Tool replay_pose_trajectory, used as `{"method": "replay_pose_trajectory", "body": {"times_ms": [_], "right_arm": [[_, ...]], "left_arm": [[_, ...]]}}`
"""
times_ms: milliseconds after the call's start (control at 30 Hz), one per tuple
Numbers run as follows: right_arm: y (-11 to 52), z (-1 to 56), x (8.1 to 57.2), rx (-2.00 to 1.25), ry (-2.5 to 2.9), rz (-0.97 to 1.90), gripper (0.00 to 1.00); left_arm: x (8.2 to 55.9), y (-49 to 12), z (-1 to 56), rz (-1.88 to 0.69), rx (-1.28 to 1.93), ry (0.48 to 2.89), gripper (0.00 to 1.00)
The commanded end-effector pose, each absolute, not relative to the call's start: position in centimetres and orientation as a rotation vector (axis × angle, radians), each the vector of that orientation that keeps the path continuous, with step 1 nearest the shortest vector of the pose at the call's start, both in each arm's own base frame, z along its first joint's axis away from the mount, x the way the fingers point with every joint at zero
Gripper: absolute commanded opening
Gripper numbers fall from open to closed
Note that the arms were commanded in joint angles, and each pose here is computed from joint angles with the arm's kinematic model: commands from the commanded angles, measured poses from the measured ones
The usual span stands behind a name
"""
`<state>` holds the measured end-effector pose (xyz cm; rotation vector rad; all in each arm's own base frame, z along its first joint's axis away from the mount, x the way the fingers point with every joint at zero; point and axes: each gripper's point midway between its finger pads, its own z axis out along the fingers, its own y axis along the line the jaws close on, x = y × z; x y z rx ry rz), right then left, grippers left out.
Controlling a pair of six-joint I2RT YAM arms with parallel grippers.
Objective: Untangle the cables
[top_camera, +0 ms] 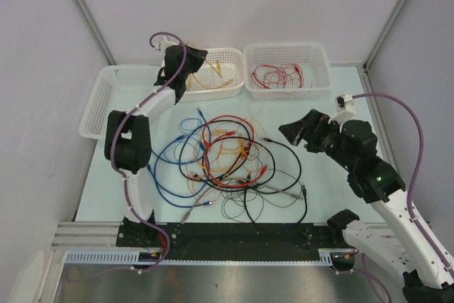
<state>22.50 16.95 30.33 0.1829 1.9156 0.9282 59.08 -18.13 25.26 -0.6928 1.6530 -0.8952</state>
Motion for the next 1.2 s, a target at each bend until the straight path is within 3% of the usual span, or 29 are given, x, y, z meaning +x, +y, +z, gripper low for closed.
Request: {"method": "replay_pose_trajectory", "body": {"times_ms": [0, 133, 167, 367, 567, 733, 767, 833, 1033, 1167], "right_arm": [[16.4, 29.7, 23.0, 0.168, 1.914, 0.873, 1.0], [16.5, 29.2, 23.0, 0.171, 1.924, 0.882, 1.0], [16.5, 29.1, 23.0, 0.172, 1.926, 0.885, 1.0], [16.6, 29.2, 22.6, 0.178, 1.922, 0.907, 1.0], [16.1, 29.1, 22.1, 0.2, 1.924, 0.903, 1.0], [16.5, 27.7, 21.8, 0.161, 1.97, 0.901, 1.0], [16.7, 27.6, 21.7, 0.147, 1.979, 0.905, 1.0], [16.9, 27.0, 21.6, 0.152, 2.005, 0.902, 1.0], [15.3, 26.5, 22.0, 0.288, 1.979, 0.794, 1.0], [15.2, 25.2, 21.8, 0.298, 2.007, 0.777, 1.0]], "left_arm": [[60.5, -19.4, 28.3, -0.989, -0.649, 1.61, 0.34], [60.1, -19.1, 30.1, -0.947, -0.611, 1.605, 0.71], [59.9, -18.9, 30.5, -0.933, -0.608, 1.605, 0.99], [56.3, -17.9, 35.3, -0.896, -0.526, 1.568, 1.0], [50.1, -16.4, 35.3, -0.69, -0.498, 1.65, 1.0], [42.7, -17.6, 32.7, 0.007, -0.253, 1.773, 1.0], [42.0, -18.3, 31.7, 0.043, -0.212, 1.804, 1.0], [40.2, -21.4, 28.3, -0.062, -0.064, 1.933, 0.99], [34.4, -25.2, 21.5, -0.477, -0.022, 2.108, 0.75], [30.6, -28.0, 17.4, -0.686, 0.063, 2.237, 0.78]]}}
